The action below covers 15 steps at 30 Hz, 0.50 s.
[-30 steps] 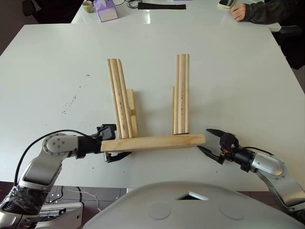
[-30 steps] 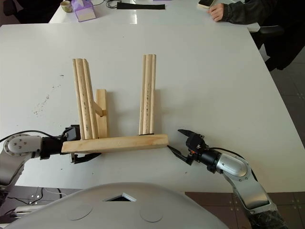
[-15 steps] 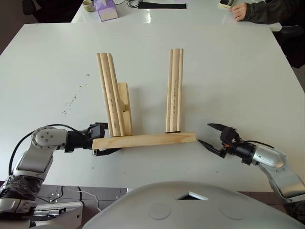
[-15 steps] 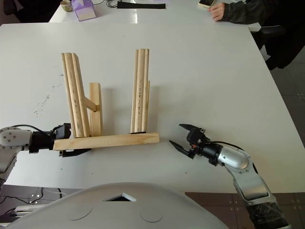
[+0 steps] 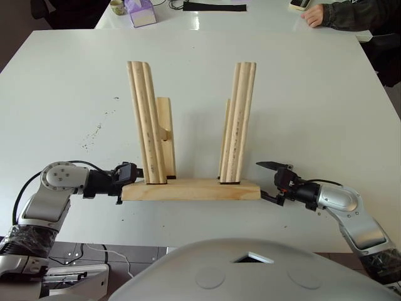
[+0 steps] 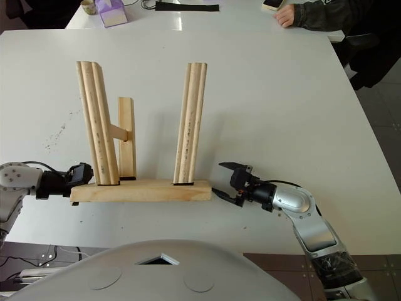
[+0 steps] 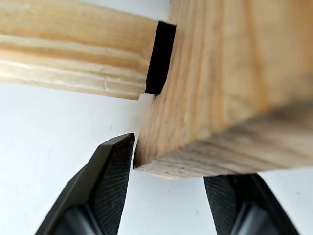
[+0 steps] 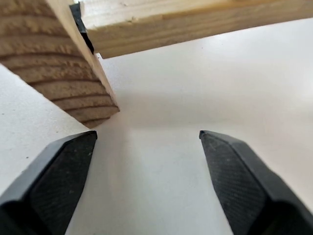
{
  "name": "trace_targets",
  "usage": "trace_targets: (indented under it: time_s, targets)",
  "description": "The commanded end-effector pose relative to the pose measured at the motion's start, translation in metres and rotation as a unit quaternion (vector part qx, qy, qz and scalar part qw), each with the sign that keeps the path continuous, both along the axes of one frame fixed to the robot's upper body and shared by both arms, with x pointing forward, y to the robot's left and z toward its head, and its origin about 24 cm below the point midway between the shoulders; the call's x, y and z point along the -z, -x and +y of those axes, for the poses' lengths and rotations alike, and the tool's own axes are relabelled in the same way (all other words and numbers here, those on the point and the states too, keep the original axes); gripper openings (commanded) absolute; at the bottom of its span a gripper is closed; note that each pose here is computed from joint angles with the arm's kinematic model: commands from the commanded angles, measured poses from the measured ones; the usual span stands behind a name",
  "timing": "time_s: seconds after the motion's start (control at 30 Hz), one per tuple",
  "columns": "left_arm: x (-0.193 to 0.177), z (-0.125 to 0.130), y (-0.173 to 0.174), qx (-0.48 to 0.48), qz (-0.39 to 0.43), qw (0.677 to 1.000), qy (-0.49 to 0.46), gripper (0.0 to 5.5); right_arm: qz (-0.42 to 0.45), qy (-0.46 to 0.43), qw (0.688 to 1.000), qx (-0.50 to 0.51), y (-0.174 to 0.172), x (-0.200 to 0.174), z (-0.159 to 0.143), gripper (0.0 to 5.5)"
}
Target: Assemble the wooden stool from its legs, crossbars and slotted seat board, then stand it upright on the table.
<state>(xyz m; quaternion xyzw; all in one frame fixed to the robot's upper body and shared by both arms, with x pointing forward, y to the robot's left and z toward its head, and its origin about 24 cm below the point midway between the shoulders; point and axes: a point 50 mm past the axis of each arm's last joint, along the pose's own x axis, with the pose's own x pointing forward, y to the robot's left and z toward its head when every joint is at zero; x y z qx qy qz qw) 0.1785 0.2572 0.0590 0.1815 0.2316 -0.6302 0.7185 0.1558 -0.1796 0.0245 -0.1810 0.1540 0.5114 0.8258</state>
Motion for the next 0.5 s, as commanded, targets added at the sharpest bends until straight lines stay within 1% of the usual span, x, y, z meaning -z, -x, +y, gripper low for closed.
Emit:
trace_targets:
  time_s: [0.03,0.07,0.17,0.33,0.4,0.5]
  targets:
    - [-0.011,-0.016,0.003,0.026,0.022,0.999,0.037,1.69,-0.005,-0.001,1.0,-0.008,0.001,-0.007,-0.003,3.89]
    - [-0.014,-0.019,0.005,0.032,0.028,0.998,0.045,1.54,-0.005,-0.002,1.0,-0.002,0.001,-0.009,-0.006,3.89]
    - [-0.022,-0.027,0.005,0.029,0.04,0.997,0.064,1.49,0.001,-0.014,0.999,0.033,0.0,-0.014,-0.017,3.89]
    - [-0.035,-0.037,0.001,-0.033,0.077,0.988,0.13,1.43,0.009,-0.031,0.994,0.101,-0.001,-0.021,-0.039,3.89]
    - [-0.046,-0.044,0.0,-0.063,0.105,0.976,0.18,1.43,0.008,-0.028,0.992,0.124,-0.001,-0.02,-0.048,3.89]
    - [-0.07,-0.059,-0.001,-0.094,0.161,0.945,0.268,1.37,0.007,-0.031,0.988,0.153,0.0,-0.021,-0.058,3.89]
